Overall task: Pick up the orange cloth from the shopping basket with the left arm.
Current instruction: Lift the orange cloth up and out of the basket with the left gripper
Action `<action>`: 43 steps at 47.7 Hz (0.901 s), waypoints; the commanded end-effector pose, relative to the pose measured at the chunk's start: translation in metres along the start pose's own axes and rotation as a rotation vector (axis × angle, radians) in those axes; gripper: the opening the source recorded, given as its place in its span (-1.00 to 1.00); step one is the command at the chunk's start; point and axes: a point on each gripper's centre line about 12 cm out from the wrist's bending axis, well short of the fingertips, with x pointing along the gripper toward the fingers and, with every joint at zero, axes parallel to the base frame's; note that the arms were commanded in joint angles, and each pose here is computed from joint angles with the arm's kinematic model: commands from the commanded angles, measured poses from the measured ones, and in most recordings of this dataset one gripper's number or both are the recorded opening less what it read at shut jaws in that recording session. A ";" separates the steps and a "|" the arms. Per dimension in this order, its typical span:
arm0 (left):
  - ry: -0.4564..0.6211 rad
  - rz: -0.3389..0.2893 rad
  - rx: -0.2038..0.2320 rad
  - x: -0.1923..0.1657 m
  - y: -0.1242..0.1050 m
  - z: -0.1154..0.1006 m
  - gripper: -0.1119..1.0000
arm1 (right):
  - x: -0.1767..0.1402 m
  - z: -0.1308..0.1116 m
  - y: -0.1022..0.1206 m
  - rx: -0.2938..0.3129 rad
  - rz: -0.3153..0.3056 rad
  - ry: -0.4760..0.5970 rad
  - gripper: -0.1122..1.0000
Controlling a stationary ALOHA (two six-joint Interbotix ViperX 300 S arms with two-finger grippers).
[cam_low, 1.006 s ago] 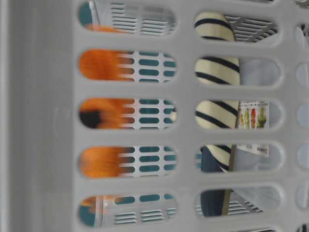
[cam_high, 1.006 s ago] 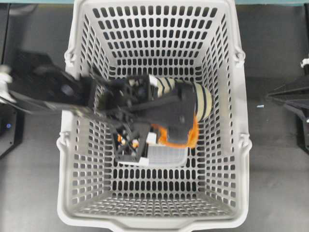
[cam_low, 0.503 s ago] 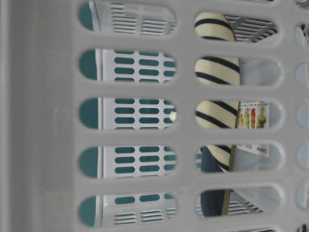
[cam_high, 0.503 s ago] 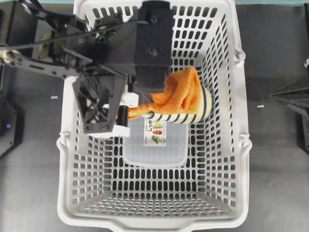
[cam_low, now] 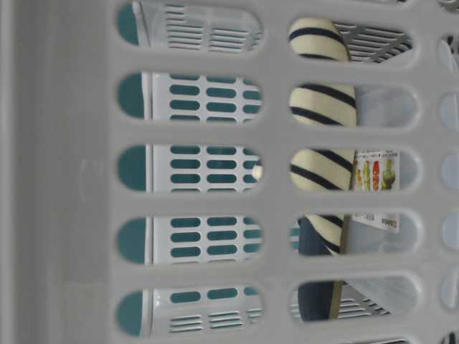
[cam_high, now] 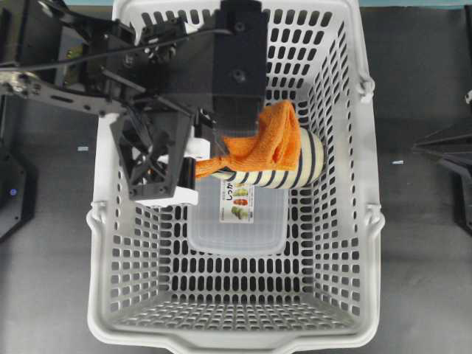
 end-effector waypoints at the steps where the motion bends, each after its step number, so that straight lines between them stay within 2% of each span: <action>1: -0.018 0.000 -0.004 -0.006 0.000 0.002 -0.53 | 0.001 0.003 0.000 0.005 -0.002 -0.009 -0.80; 14: 0.004 0.000 -0.004 0.002 -0.002 -0.001 -0.53 | -0.001 0.006 0.000 0.005 -0.001 -0.023 -0.80; 31: 0.162 -0.003 0.007 0.024 -0.006 -0.009 -0.53 | -0.002 0.006 0.000 0.005 -0.001 -0.025 -0.80; 43: 0.167 -0.003 0.005 0.026 -0.006 -0.005 -0.53 | -0.002 0.005 0.000 0.005 -0.001 -0.022 -0.80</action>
